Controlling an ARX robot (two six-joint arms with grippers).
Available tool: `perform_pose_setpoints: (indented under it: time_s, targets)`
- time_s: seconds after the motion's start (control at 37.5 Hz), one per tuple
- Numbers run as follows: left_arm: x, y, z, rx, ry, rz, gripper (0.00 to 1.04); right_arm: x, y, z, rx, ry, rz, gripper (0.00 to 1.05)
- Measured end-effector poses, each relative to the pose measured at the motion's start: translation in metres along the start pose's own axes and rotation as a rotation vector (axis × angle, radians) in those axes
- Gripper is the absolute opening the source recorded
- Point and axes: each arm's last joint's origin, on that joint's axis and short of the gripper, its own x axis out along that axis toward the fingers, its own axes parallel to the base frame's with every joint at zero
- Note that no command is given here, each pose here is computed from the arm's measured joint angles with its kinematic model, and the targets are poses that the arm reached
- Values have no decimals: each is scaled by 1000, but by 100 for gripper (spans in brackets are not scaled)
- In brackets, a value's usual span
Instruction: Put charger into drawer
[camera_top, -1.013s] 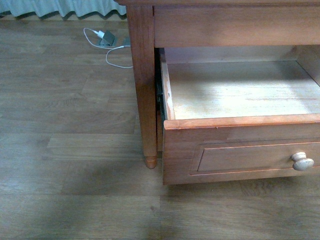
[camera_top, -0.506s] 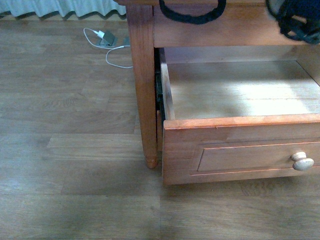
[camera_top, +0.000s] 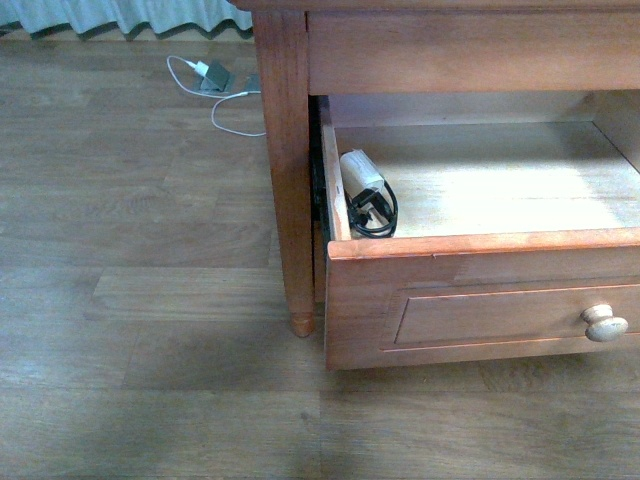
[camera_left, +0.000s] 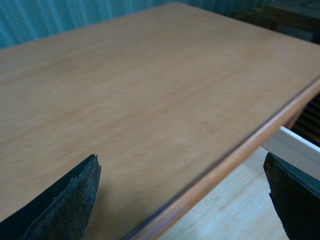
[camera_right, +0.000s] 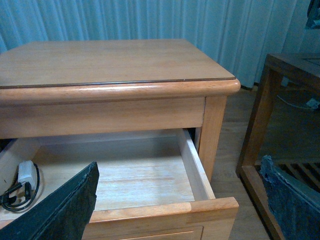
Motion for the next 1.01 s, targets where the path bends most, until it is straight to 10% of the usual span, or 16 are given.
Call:
perform_pose_setpoints:
  time_s: [0.85, 1.01]
  targets:
    - [-207, 59, -33, -179, -70, 484, 98, 0, 0, 0, 0, 0, 0, 96]
    - [-217, 62, -49, -133, -139, 545, 76, 0, 0, 0, 0, 0, 0, 96]
